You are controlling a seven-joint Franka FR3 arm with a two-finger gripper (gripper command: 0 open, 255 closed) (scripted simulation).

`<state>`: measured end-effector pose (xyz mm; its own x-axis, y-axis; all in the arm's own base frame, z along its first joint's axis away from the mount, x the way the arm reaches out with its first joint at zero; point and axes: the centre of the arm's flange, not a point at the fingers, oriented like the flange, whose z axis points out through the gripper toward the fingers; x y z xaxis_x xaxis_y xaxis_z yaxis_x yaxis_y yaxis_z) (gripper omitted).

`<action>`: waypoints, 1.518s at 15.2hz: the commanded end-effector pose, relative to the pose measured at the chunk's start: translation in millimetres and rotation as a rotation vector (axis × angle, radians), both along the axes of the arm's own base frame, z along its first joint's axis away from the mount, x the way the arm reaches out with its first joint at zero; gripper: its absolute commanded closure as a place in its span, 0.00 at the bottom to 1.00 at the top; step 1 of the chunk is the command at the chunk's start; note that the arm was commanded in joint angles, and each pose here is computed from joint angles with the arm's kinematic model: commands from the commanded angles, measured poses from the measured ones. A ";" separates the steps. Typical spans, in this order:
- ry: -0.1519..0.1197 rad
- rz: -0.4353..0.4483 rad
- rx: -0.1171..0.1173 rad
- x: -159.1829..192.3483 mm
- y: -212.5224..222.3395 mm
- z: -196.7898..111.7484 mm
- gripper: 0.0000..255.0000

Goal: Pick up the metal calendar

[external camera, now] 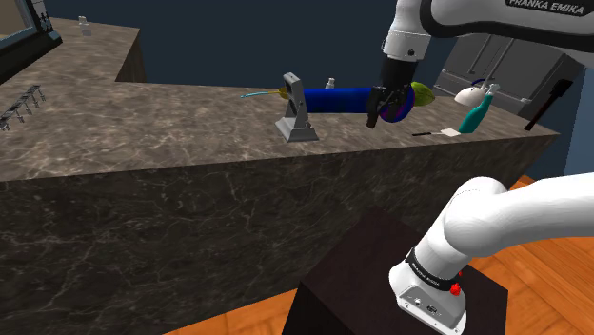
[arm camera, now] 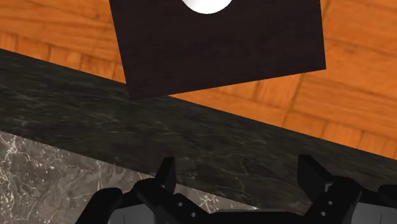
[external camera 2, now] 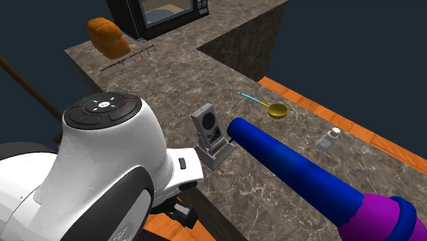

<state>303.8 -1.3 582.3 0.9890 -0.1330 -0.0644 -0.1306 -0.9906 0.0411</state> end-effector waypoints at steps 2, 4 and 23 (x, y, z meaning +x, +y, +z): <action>0.002 -0.017 -0.005 12.6 4.6 2.8 0.00; 0.005 -0.051 -0.016 38.0 13.3 8.3 0.00; 0.035 -0.363 -0.112 280.9 53.2 51.5 0.00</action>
